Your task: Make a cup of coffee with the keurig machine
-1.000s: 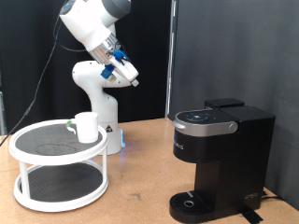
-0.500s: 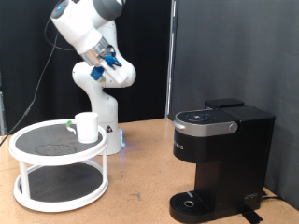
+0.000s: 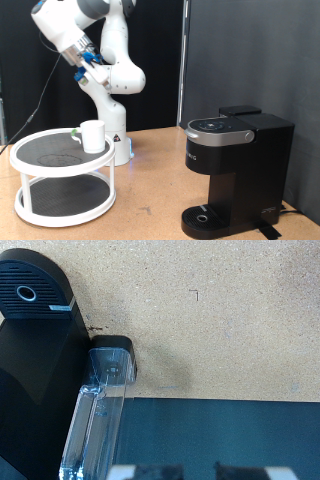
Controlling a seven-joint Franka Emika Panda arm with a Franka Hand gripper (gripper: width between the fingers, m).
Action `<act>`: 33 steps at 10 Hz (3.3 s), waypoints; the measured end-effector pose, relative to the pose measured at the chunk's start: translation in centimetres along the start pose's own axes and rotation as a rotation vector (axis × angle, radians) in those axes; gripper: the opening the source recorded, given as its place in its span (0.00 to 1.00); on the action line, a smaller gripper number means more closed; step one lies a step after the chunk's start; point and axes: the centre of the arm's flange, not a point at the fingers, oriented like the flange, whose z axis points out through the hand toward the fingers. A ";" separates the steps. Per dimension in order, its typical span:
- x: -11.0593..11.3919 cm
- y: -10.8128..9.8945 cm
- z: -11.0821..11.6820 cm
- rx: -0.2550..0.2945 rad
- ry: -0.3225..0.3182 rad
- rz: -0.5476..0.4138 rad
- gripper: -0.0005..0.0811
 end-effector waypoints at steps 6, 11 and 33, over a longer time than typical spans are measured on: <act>4.9 -0.8 -1.8 0.048 0.047 0.022 0.01; 8.9 -2.9 -6.2 0.146 -0.052 0.068 0.01; 10.6 -8.5 4.2 0.069 0.015 0.091 0.90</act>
